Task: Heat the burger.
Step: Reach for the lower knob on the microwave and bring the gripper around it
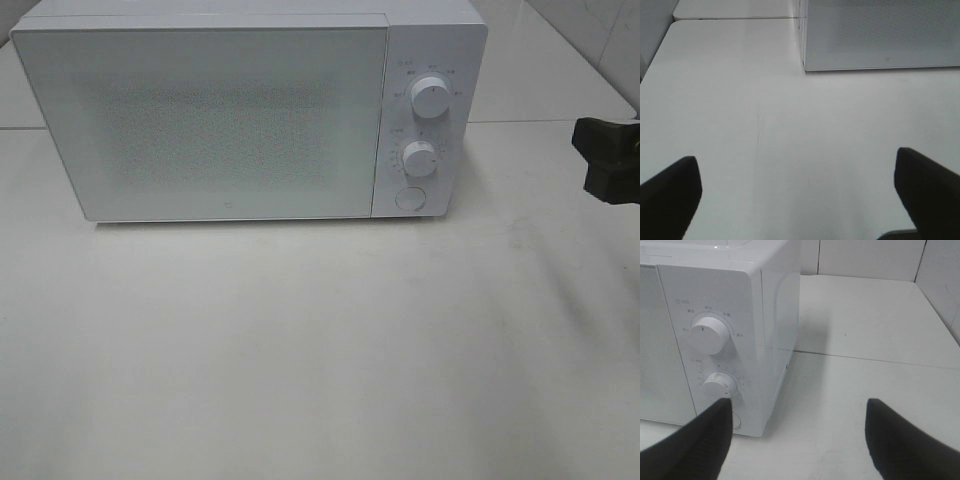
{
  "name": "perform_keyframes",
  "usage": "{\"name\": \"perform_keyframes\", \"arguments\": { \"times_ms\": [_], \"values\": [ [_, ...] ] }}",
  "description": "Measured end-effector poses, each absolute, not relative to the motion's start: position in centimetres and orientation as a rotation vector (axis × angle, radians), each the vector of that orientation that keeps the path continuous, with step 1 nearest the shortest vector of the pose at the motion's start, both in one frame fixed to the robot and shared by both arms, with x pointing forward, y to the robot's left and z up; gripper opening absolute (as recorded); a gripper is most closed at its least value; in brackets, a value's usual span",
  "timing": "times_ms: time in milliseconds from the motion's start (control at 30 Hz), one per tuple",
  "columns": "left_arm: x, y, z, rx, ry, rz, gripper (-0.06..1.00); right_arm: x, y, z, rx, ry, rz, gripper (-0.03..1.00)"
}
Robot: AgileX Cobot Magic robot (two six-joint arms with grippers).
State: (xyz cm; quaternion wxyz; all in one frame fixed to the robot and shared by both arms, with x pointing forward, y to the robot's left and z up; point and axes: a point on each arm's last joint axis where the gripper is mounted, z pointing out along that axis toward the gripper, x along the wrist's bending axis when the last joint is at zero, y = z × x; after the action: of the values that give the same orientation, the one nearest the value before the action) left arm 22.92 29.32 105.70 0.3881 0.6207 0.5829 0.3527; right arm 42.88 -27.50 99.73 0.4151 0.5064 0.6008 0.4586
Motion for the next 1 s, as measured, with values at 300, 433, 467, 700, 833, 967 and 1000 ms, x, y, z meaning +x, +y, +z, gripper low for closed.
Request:
{"name": "perform_keyframes", "arguments": {
  "times_ms": [300, 433, 467, 700, 833, 967, 1000],
  "values": [
    [22.9, 29.3, 105.7, 1.579, 1.483, 0.897, 0.99, 44.4, -26.3, 96.7, 1.28, 1.494, 1.09, 0.72],
    [22.9, 29.3, 105.7, 1.579, 1.483, 0.897, 0.99, 44.6, -25.2, 95.9, 1.278, 1.507, 1.074, 0.72],
    [22.9, 29.3, 105.7, 1.579, 1.483, 0.897, 0.99, 44.6, -24.6, 95.4, 1.277, 1.501, 1.071, 0.72],
    [22.9, 29.3, 105.7, 1.579, 1.483, 0.897, 0.99, 44.5, -22.4, 94.0, 1.306, 1.475, 1.061, 0.72],
    [22.9, 29.3, 105.7, 1.579, 1.483, 0.897, 0.99, 44.6, -20.8, 93.4, 1.301, 1.48, 1.065, 0.72],
    [22.9, 29.3, 105.7, 1.579, 1.483, 0.897, 0.99, 45.1, -19.2, 93.2, 1.281, 1.49, 1.061, 0.72],
    [22.9, 29.3, 105.7, 1.579, 1.483, 0.897, 0.99, 45.3, -18.5, 93.1, 1.278, 1.493, 1.057, 0.72]
  ]
}}
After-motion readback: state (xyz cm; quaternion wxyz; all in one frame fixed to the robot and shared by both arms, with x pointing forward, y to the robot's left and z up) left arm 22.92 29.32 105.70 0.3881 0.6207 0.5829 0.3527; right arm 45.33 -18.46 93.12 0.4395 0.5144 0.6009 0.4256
